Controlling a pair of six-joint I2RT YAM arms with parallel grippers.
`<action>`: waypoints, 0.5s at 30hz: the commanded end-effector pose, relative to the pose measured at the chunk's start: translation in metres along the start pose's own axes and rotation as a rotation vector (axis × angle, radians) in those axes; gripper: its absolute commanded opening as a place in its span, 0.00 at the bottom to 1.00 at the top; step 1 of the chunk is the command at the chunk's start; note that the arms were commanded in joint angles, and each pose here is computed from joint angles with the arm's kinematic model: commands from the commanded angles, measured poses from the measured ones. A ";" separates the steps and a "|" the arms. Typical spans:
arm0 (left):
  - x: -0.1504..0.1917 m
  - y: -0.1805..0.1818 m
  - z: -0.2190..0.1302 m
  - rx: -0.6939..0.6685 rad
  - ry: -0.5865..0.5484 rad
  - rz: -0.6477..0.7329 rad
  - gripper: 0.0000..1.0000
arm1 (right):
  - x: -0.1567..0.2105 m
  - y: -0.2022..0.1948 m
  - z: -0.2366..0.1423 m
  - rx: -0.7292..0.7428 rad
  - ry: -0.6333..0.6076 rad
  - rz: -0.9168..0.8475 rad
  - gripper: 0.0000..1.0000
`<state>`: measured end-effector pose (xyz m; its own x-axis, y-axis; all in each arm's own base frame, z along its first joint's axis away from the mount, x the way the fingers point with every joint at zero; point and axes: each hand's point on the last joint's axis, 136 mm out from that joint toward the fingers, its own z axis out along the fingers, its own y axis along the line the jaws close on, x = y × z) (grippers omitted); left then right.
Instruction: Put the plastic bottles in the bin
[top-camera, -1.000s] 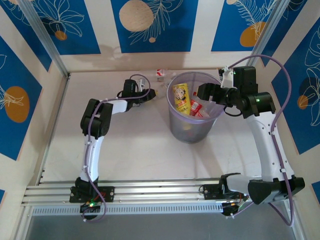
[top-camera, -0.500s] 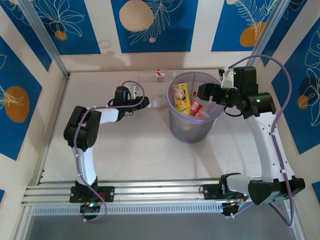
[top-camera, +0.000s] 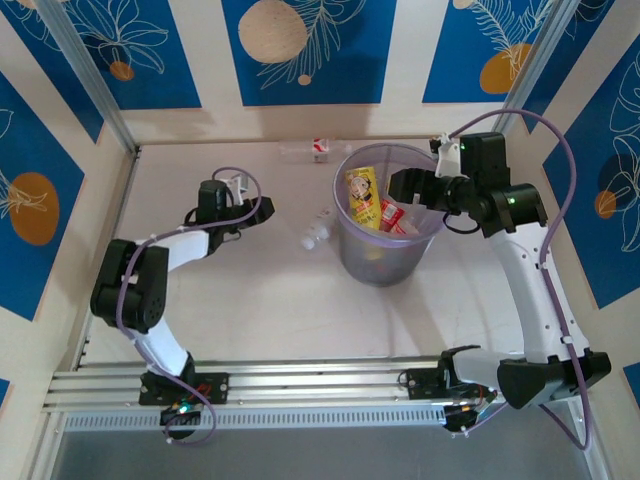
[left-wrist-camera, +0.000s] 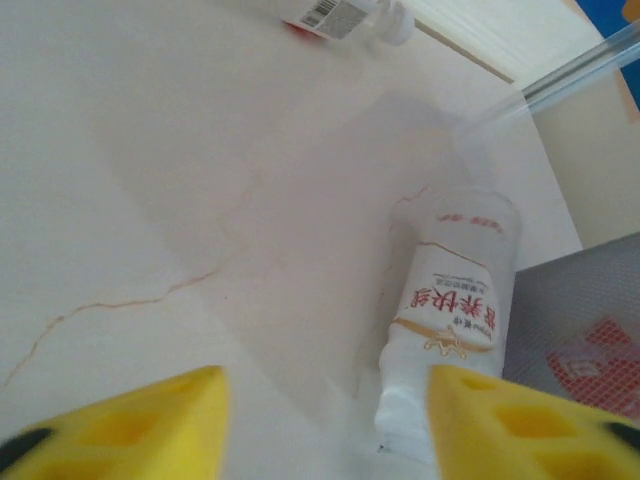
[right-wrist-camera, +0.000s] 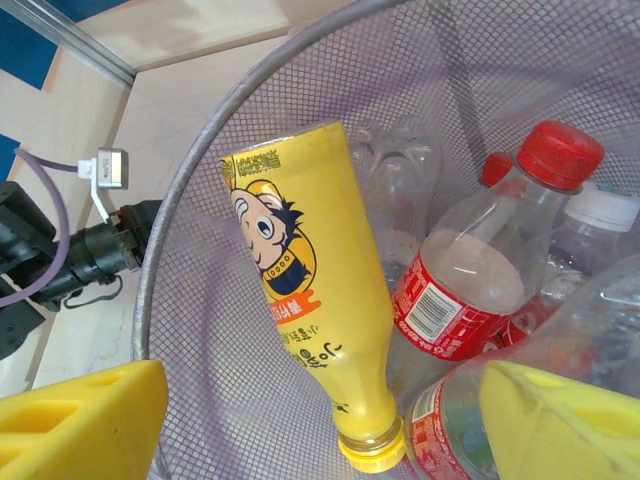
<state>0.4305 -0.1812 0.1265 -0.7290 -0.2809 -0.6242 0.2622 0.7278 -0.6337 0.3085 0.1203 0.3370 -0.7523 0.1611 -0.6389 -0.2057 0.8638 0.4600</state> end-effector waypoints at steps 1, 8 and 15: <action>0.003 -0.022 -0.011 0.046 0.054 0.152 0.73 | -0.009 0.005 -0.003 -0.006 -0.022 -0.033 0.81; 0.033 -0.062 0.008 0.105 0.264 0.354 1.00 | -0.010 0.006 -0.001 -0.004 -0.023 -0.032 0.81; 0.068 -0.087 0.050 0.222 0.345 0.278 1.00 | -0.009 0.006 -0.006 0.009 -0.026 -0.035 0.81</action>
<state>0.3974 -0.2768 0.1306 -0.7317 0.1273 -0.6697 0.5832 0.6255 -0.5183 0.3133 0.1211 0.3355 -0.7522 0.1542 -0.6407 -0.2020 0.8714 0.4470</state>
